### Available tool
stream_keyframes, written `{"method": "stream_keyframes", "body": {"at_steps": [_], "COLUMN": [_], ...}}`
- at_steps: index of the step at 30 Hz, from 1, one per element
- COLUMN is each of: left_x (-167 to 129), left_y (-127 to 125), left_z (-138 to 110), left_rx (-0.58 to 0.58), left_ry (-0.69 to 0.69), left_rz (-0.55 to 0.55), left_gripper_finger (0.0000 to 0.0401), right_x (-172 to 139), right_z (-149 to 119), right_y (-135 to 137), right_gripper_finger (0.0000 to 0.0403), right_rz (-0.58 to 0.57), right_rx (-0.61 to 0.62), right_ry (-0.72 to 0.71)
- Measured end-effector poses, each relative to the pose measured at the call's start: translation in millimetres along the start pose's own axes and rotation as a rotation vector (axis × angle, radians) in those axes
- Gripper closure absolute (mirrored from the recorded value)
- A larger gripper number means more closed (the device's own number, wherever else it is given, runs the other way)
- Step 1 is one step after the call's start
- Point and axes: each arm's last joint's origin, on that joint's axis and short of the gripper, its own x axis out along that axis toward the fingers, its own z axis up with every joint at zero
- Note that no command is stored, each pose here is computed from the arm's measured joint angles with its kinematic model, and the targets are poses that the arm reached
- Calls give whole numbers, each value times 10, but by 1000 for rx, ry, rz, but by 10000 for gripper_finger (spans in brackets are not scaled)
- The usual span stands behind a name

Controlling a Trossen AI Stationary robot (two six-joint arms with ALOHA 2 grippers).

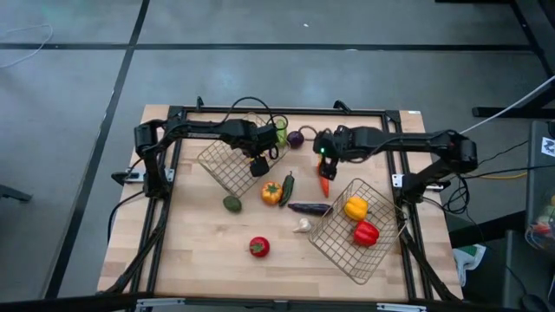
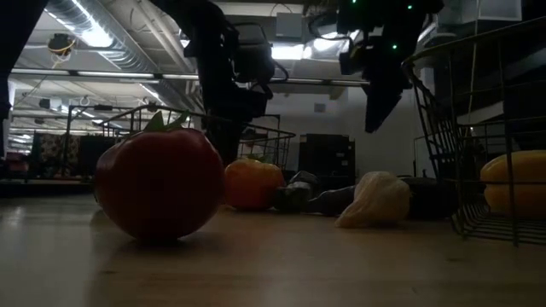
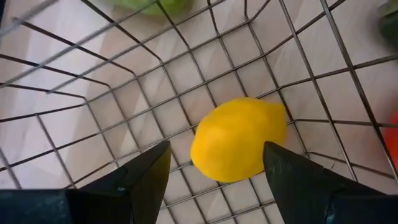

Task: Sort produce into baskets
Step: Put the carrot into the bottom basket

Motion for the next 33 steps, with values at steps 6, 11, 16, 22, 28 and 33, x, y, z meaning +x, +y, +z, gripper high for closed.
{"method": "stream_keyframes", "body": {"at_steps": [6, 11, 16, 22, 28, 33], "left_x": [-124, -274, -424, -526, -571, -571], "left_y": [22, 50, 78, 97, 105, 105], "left_z": [-7, -41, -73, -94, -102, -104], "left_rx": [-4, -8, -14, -15, 5, 5], "left_ry": [-32, -51, -80, -102, -115, -114], "left_rz": [-1, -3, -5, -6, -5, -5], "left_gripper_finger": [150, 150, 150, 151, 151, 151], "right_x": [82, 154, 217, 399, 604, 772], "right_z": [39, 61, 92, 111, 124, 117], "right_y": [-329, -440, -394, -300, -212, -184], "right_gripper_finger": [33, 33, 33, 33, 33, 33], "right_rz": [107, 55, 67, 60, 66, 63], "right_rx": [255, 318, 304, 315, 307, 302], "right_ry": [44, 46, 47, 106, 167, 225]}}
